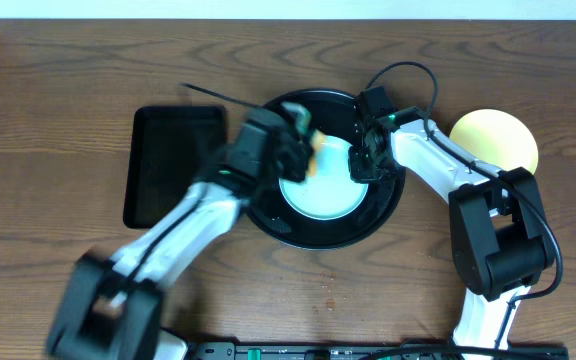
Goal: Clean dirty plates on tray and stack at the side
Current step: 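Return the sponge to the black tray with the left gripper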
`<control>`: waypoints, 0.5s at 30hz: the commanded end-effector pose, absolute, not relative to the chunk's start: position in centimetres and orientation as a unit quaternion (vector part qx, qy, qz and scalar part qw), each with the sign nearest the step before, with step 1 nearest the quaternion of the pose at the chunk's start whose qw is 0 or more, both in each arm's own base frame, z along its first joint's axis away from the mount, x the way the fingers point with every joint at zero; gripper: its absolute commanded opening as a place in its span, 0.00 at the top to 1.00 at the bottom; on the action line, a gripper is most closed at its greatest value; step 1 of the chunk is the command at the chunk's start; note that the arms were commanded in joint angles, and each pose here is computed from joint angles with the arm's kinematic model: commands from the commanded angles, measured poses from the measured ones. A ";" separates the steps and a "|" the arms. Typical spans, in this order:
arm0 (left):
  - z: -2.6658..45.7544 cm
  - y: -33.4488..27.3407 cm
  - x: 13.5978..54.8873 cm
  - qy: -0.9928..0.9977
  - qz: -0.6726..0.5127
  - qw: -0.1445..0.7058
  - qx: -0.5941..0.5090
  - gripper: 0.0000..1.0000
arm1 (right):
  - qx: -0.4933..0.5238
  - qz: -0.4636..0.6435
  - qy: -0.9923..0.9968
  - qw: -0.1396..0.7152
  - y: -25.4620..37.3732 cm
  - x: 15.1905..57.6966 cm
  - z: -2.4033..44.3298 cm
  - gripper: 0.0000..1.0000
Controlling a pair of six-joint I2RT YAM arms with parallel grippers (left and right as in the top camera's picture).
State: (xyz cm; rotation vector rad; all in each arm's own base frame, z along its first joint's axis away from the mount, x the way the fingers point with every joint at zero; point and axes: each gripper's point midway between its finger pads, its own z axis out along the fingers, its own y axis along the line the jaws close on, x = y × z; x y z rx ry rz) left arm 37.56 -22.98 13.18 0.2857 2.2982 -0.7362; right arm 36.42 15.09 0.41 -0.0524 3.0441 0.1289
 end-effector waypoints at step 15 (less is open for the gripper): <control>7.7 -1.0 38.0 0.956 -0.049 0.264 -0.118 0.92 | -0.016 0.034 0.998 0.048 14.9 36.5 -0.1 0.65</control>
